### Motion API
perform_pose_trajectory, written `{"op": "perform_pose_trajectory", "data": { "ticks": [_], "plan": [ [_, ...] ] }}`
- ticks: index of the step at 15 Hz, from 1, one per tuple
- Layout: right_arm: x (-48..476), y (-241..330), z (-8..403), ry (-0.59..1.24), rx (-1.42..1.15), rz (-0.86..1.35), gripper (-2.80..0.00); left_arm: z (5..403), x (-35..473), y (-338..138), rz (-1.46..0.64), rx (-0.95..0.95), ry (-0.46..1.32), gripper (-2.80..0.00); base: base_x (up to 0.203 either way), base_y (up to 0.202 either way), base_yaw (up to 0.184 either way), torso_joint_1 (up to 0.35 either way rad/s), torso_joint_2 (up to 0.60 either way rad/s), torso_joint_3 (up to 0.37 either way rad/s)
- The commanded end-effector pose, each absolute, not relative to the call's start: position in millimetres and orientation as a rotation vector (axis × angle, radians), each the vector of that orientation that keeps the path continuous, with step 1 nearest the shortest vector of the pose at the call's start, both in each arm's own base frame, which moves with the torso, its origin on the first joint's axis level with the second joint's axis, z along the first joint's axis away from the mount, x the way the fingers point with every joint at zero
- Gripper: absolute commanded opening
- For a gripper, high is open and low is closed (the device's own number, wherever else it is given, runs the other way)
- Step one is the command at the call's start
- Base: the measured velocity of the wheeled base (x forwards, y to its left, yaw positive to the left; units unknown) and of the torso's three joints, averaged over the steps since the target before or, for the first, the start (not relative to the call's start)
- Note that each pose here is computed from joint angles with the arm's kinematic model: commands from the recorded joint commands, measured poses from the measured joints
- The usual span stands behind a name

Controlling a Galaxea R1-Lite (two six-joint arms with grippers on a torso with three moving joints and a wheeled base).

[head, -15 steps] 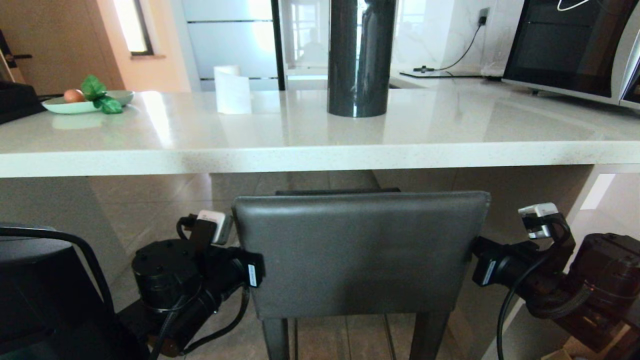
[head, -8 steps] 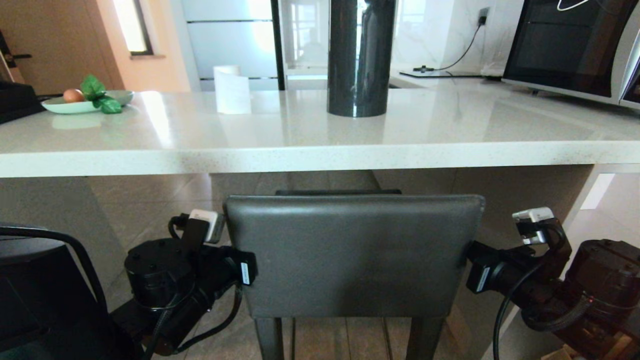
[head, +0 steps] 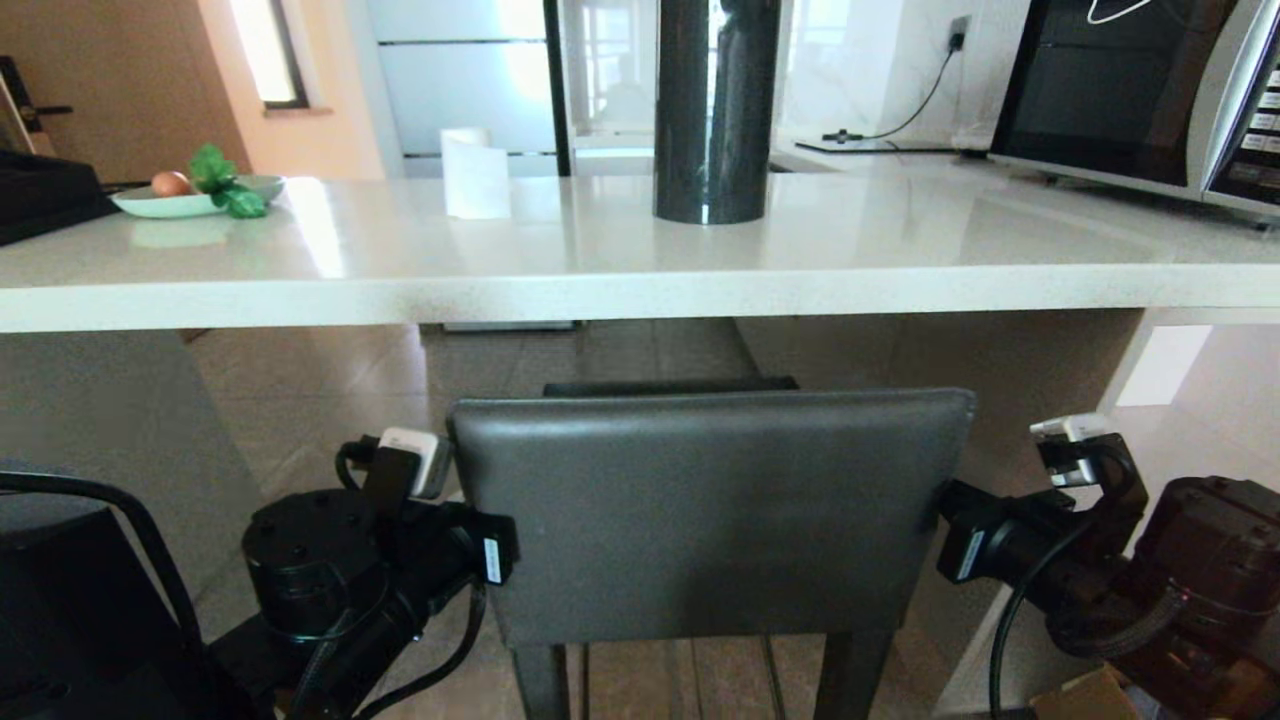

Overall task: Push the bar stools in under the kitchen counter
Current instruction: Pull the gray chair out from under the dining table

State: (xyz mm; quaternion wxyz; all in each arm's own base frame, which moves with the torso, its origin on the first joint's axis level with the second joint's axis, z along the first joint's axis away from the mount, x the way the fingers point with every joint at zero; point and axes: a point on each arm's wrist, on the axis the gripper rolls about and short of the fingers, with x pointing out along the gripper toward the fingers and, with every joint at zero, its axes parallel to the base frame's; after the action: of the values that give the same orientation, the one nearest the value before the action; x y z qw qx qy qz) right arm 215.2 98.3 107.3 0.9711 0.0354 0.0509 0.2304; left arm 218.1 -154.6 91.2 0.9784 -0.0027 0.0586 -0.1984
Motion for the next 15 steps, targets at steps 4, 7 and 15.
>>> {"op": "perform_pose_trajectory", "data": {
  "ticks": [4,7,15],
  "plan": [
    [214.4,98.5,113.8,0.069,0.076,0.469,-2.80,97.6,218.0,-156.8,-0.407,-0.020,0.085,-2.80,-0.193,0.000,-0.003,0.001,0.00,0.000],
    [213.9,98.3,114.1,0.068,0.075,0.469,-2.80,98.6,215.4,-157.2,-0.413,-0.020,0.083,-2.80,-0.193,0.000,-0.001,0.003,0.00,0.002],
    [212.4,98.0,114.5,0.067,0.075,0.472,-2.80,97.5,211.4,-155.3,-0.382,0.007,0.087,-2.80,-0.195,0.000,-0.002,0.002,0.00,0.002]
  ]
}}
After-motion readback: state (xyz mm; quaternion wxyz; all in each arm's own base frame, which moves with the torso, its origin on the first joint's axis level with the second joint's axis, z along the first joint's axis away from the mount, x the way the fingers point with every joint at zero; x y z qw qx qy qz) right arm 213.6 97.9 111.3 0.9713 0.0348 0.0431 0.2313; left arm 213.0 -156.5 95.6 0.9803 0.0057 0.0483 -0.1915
